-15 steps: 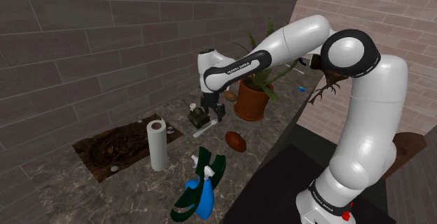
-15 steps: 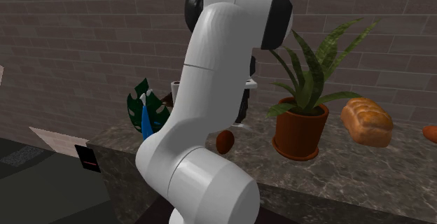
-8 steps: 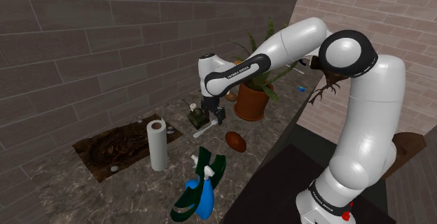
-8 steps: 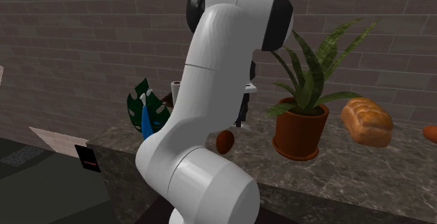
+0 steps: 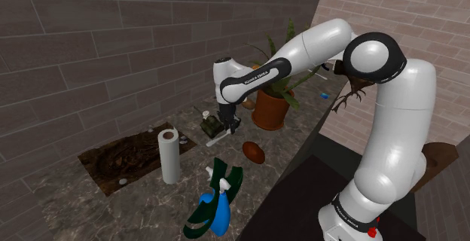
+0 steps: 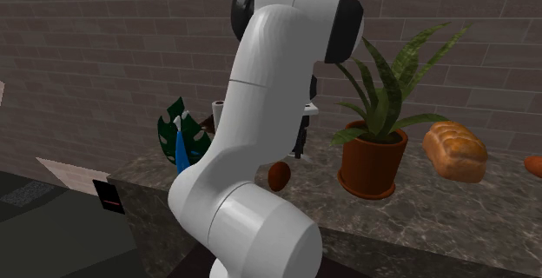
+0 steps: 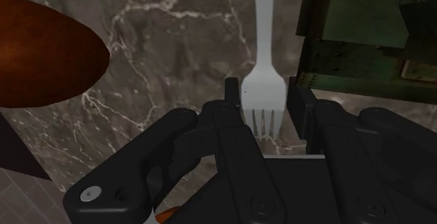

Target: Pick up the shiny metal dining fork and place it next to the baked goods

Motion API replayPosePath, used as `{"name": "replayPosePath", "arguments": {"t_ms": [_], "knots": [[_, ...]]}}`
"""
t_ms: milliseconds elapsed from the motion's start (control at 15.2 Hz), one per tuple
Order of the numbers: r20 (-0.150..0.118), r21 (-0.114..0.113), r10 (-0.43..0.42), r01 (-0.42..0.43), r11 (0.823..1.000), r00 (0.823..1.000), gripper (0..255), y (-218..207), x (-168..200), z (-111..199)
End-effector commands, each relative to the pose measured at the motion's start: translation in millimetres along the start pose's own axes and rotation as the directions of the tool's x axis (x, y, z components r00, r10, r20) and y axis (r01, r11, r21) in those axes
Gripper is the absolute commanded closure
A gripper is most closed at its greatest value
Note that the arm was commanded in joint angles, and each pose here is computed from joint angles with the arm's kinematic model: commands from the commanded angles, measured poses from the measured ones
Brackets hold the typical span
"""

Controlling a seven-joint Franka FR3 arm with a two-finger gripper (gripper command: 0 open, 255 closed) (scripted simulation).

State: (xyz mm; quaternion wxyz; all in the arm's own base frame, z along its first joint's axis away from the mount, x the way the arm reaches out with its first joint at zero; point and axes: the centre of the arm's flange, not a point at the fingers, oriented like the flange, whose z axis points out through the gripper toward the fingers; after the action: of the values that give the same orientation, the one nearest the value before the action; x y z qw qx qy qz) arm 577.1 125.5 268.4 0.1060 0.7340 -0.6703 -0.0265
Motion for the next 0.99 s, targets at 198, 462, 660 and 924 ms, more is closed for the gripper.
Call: {"name": "replayPosePath", "arguments": {"t_ms": [198,462,660,924], "knots": [[0.000,-0.002,0.000,0.000,1.000,1.000,255,0.3,-0.5,1.2],[0.000,-0.002,0.000,0.000,1.000,1.000,255,3.1,1.6,-14.3],[0.000,-0.002,0.000,0.000,1.000,1.000,255,6.1,3.2,-29.8],[0.000,-0.002,0.000,0.000,1.000,1.000,255,10.1,5.4,-50.4]]}}
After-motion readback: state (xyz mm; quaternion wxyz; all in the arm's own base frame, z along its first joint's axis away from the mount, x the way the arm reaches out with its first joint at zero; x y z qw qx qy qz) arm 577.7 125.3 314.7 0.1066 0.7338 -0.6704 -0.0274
